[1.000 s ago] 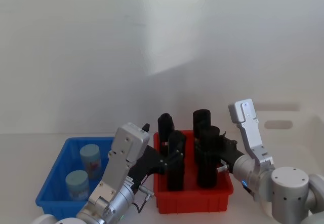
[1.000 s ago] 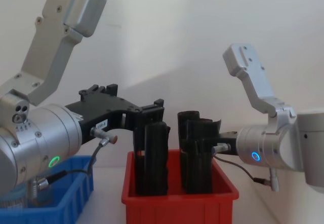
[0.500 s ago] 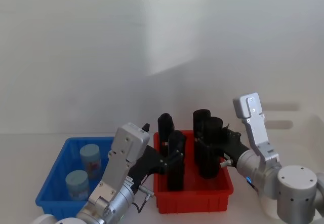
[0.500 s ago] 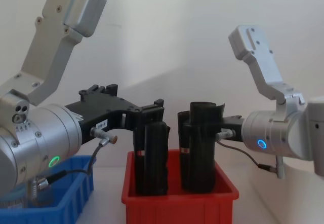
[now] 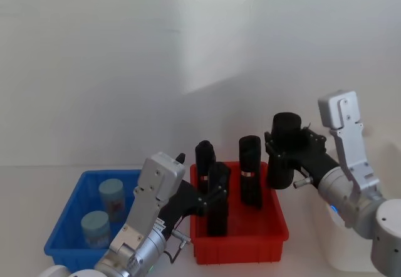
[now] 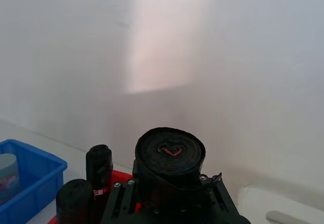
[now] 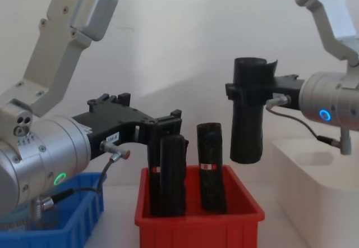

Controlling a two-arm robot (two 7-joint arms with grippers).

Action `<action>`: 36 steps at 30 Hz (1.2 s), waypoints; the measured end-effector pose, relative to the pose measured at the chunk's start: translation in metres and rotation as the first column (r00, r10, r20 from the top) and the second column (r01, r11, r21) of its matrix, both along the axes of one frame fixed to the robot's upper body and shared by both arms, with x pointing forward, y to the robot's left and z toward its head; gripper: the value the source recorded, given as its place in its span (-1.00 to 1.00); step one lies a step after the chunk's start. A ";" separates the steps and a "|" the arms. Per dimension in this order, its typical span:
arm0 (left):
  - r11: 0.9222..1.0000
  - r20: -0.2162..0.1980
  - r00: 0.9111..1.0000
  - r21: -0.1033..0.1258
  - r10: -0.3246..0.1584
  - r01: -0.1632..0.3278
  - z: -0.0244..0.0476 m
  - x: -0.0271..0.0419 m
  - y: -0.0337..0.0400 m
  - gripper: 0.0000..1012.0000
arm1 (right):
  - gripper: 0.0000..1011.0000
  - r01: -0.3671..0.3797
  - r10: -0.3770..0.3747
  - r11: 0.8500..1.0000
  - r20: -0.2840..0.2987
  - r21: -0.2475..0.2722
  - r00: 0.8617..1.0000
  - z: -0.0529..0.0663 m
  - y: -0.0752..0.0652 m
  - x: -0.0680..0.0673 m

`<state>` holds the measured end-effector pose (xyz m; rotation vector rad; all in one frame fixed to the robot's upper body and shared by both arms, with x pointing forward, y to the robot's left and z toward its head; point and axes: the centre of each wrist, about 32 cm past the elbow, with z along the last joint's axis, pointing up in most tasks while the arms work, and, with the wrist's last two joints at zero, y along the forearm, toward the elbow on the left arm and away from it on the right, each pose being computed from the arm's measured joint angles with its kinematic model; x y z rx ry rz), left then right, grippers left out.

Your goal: Pick the cotton swabs from the blue box and place them into the white box.

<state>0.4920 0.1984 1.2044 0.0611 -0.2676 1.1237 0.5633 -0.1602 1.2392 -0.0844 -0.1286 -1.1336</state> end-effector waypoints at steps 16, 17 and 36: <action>1.000 0.000 1.000 0.000 0.000 0.000 0.0000 0.0000 0.0000 0.98 | 0.01 0.198 -0.189 0.979 0.149 -0.048 0.971 0.034 -0.047 -0.042; 1.000 0.000 1.000 0.000 0.000 0.000 0.0000 0.0000 0.0000 0.97 | 0.01 0.219 -0.209 0.974 0.149 -0.052 0.966 0.034 -0.051 -0.045; 1.000 0.000 1.000 0.000 0.000 0.000 0.0000 0.0000 0.0000 0.98 | 0.01 0.321 -0.321 0.947 -0.004 -0.021 0.947 -0.016 -0.100 -0.030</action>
